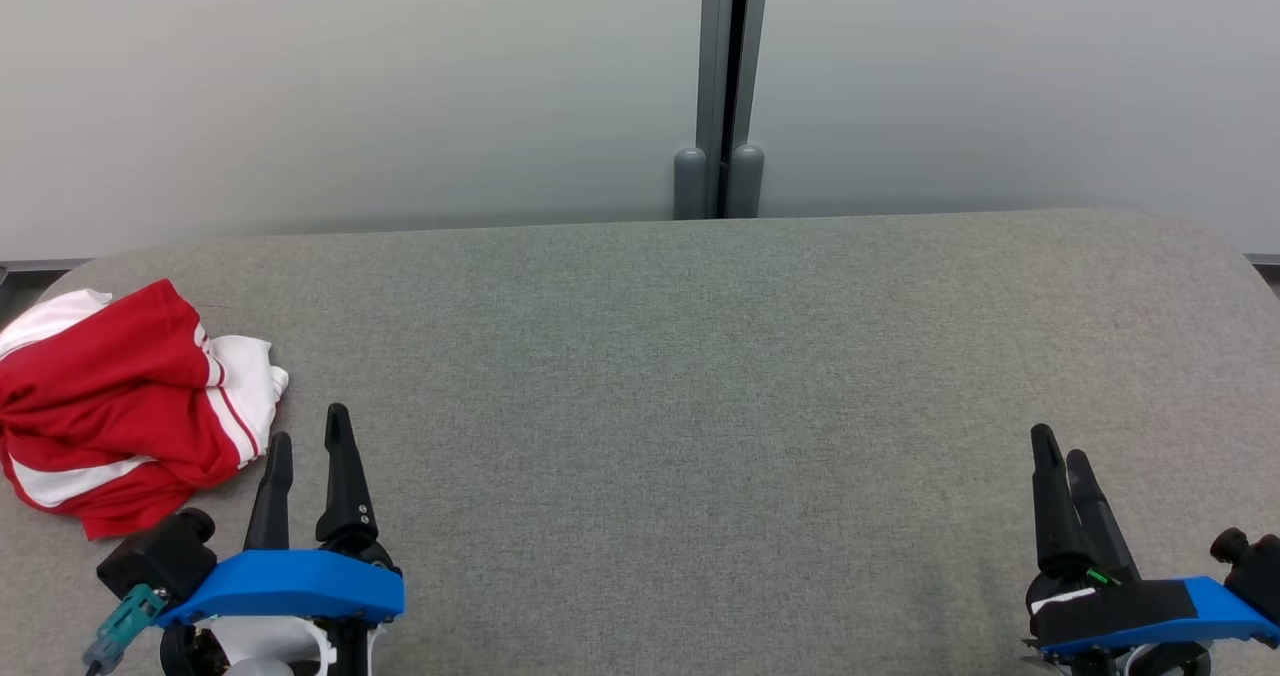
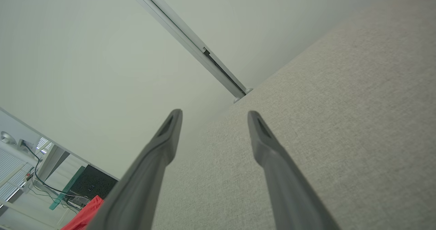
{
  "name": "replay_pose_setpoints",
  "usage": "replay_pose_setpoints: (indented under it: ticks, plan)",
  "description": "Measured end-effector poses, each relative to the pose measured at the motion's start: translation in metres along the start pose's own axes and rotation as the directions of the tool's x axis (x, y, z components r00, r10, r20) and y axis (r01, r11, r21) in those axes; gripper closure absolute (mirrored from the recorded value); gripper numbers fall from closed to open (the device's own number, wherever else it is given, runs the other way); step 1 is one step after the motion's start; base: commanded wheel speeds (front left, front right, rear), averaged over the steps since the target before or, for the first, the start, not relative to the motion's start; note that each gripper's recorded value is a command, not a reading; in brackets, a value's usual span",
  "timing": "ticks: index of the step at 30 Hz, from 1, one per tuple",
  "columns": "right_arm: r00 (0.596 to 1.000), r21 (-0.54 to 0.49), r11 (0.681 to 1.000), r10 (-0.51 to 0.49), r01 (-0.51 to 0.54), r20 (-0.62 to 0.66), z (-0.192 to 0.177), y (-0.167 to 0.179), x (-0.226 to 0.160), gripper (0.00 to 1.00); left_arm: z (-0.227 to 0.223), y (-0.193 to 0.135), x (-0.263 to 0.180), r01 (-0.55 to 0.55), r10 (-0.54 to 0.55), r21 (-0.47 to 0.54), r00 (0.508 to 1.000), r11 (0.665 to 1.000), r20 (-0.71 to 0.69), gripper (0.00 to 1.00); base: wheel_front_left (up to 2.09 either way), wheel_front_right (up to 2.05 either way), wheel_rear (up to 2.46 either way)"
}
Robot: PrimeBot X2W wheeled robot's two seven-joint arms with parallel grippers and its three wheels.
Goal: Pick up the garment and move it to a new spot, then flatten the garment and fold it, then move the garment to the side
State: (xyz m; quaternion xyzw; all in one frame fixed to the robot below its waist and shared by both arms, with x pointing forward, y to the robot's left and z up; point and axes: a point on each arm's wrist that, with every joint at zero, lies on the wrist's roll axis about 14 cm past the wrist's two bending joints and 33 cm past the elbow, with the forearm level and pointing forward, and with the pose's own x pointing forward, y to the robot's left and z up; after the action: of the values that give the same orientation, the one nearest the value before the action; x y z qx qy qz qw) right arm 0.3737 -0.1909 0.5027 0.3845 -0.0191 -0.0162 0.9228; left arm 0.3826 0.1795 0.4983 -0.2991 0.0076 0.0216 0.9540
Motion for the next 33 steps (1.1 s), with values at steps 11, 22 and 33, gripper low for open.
replay_pose_setpoints:
  ticks: [11, 22, 33]
  plan:
    - [1.000, -0.126, 0.992, 0.017, -0.017, 0.000, -0.002, 0.002, -0.002, 0.00, -0.006, 0.000, -0.001, 0.008, -0.007, 0.153, 1.000, 0.988, -0.005, 0.00, 0.00, 0.00, 0.00]
    - [0.999, -0.229, 0.973, 0.040, -0.038, 0.007, -0.002, 0.006, -0.002, 0.00, -0.007, -0.002, -0.001, 0.020, -0.021, 0.270, 1.000, 0.963, 0.001, 0.00, 0.00, 0.00, 0.00]
    - [0.998, -0.325, 0.943, 0.068, -0.063, 0.004, -0.003, 0.011, -0.002, 0.00, -0.011, 0.002, -0.003, 0.018, -0.019, 0.373, 1.000, 0.928, -0.001, 0.00, 0.00, 0.00, 0.00]
